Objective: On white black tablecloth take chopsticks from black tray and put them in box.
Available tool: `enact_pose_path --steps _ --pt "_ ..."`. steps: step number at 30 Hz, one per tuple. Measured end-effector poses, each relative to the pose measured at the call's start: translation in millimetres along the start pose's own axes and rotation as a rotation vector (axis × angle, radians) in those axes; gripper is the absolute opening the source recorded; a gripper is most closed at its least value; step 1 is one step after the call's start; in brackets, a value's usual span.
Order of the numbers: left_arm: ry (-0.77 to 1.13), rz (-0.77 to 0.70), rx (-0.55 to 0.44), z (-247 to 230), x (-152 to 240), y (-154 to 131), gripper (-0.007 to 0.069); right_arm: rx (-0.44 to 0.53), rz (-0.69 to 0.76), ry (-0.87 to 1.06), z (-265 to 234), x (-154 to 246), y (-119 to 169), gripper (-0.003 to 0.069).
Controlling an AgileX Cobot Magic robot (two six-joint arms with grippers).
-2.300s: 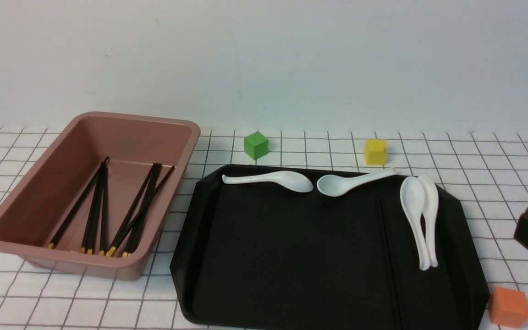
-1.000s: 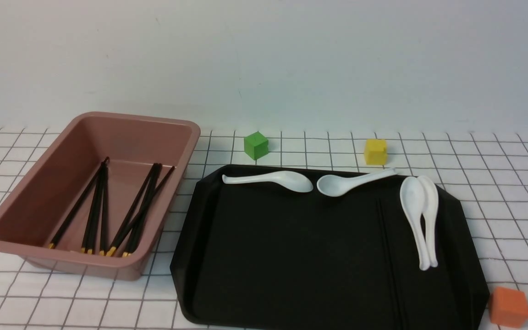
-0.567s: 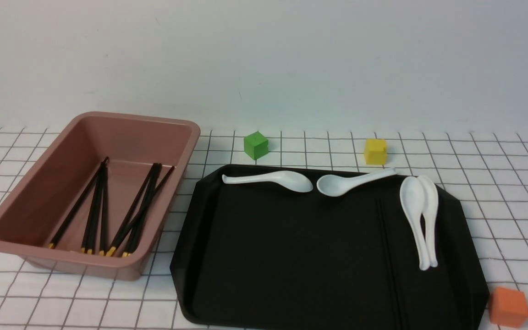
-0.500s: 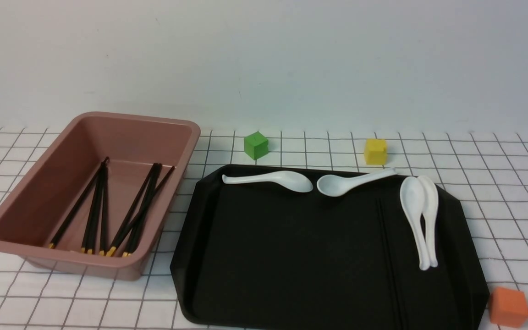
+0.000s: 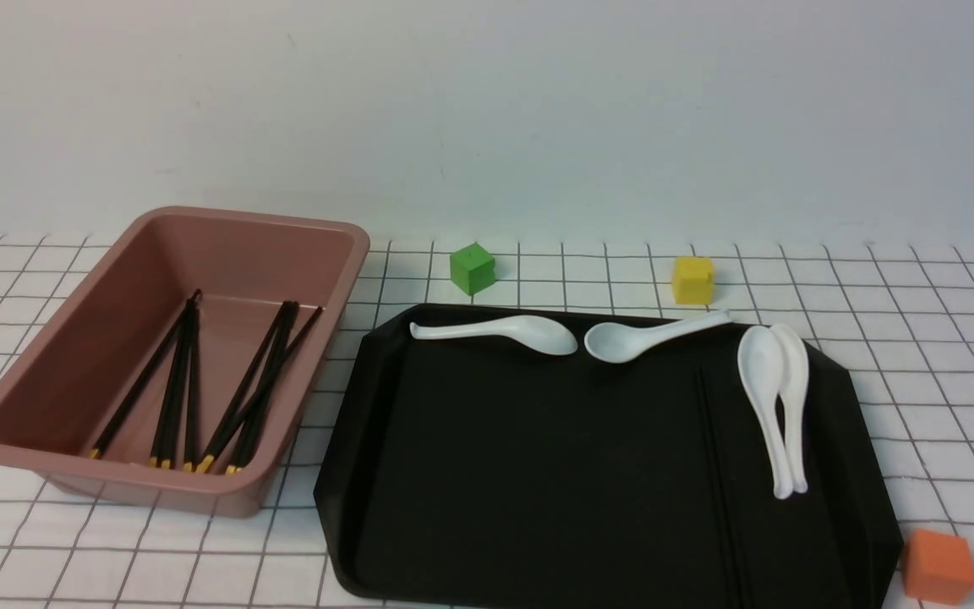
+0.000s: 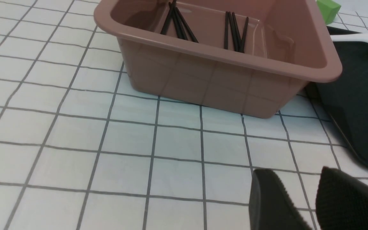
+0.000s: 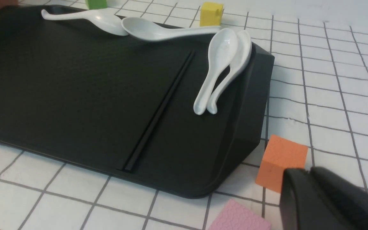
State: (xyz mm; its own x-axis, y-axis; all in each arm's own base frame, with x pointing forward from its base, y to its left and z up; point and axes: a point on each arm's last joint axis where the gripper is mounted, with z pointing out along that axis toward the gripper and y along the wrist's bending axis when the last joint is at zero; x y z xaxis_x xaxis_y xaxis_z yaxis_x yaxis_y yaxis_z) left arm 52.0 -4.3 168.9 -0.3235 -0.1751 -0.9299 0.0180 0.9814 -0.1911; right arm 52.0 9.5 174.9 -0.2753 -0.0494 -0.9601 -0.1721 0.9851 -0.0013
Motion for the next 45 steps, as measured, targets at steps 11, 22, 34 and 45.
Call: enact_pose_path --steps 11,22,34,45 --pt "0.0 0.0 0.0 0.0 0.0 0.0 0.0238 0.0 0.0 0.001 0.0 0.1 0.0 0.0082" --pt "0.0 0.0 0.0 0.0 0.0 0.0 0.0238 0.0 -0.001 0.001 0.0 0.1 0.0 0.0094" --pt "0.0 0.0 0.0 0.0 0.0 0.0 0.0238 0.001 -0.003 0.003 0.0 0.3 -0.1 0.0107" --pt "0.0 0.001 0.0 0.0 0.0 0.0 0.0238 0.001 -0.003 0.003 0.0 0.3 -0.1 0.0118"
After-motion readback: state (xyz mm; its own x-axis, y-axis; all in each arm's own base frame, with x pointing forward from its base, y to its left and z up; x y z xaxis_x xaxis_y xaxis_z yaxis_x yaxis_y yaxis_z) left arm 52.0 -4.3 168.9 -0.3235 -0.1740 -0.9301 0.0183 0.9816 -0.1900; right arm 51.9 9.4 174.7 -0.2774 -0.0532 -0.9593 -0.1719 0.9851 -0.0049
